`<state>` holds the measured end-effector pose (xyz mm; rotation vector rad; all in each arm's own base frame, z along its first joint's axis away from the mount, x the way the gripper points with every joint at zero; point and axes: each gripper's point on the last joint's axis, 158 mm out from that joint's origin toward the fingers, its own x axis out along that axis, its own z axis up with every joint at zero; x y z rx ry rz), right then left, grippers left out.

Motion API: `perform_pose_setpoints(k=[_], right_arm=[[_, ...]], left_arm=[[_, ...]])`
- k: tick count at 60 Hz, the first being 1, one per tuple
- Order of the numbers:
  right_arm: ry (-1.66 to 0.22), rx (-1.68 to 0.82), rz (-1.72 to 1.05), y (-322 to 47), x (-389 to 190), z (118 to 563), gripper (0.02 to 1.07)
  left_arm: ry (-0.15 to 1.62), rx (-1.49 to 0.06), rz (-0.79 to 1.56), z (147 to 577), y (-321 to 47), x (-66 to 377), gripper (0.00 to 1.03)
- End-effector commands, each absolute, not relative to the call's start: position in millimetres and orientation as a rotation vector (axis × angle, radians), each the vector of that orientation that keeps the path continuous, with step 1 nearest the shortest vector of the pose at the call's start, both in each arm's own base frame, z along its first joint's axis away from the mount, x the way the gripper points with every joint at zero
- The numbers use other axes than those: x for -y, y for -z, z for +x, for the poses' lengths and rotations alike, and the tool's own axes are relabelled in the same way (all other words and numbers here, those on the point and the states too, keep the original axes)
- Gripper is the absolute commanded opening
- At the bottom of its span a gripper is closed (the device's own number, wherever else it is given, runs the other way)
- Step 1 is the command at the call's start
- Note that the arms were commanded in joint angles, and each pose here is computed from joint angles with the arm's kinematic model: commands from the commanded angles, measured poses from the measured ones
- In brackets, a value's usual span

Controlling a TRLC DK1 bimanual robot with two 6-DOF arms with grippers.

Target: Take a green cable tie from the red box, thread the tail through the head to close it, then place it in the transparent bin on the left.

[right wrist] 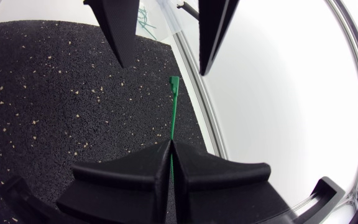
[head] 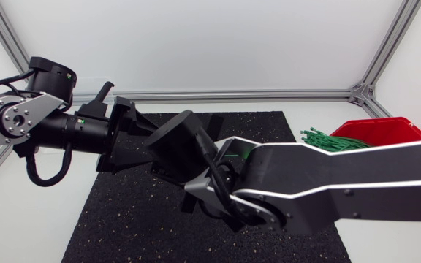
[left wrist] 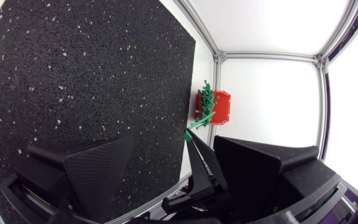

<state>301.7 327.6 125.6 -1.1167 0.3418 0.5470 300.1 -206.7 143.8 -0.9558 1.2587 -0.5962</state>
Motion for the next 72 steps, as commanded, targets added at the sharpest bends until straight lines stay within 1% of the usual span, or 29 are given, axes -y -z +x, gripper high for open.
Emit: perform_pose_setpoints(k=[1,7,12,19,27,28,30,33,38,49,72], right_arm=[[-0.554,-0.324,-1.136,-123.5,-331.5,297.5,0.08],[-0.537,-0.305,-1.153,-125.6,-332.7,298.4,0.08],[-0.531,-0.296,-1.159,-125.8,-332.8,298.4,0.08],[-0.519,-0.289,-1.174,-122.5,-332.1,298.6,0.08],[-0.518,-0.282,-1.17,-122.7,-333.2,298.6,0.08],[-0.516,-0.281,-1.171,-123.0,-333.1,298.8,0.08],[-0.517,-0.279,-1.173,-122.8,-333.6,297.9,0.08],[-0.518,-0.272,-1.171,-124.2,-334.8,297.2,0.08],[-0.522,-0.27,-1.175,-123.2,-335.4,294.8,0.08],[-0.519,-0.266,-1.177,-124.2,-334.8,292.8,0.08],[-0.491,-0.252,-1.197,-122.8,-333.3,297.1,0.08]], left_arm=[[0.596,-1.326,-1.007,301.7,-144.5,217.3,0.83],[0.574,-1.347,-1.056,305.4,-148.2,219.2,0.73],[0.579,-1.37,-1.095,304.3,-152.4,221.9,0.72],[0.567,-1.4,-1.155,302.9,-156.7,222.3,0.58],[0.555,-1.415,-1.183,302.5,-158.4,222.7,0.58],[0.552,-1.417,-1.186,302.9,-158.5,222.8,0.56],[0.542,-1.424,-1.196,303.9,-157.0,222.5,0.51],[0.533,-1.421,-1.206,307.1,-156.7,220.4,0.4],[0.521,-1.415,-1.217,314.2,-155.9,217.5,0.26],[0.51,-1.431,-1.224,319.4,-151.5,219.5,0.26],[0.519,-1.444,-1.223,311.7,-155.9,225.7,0.26]])
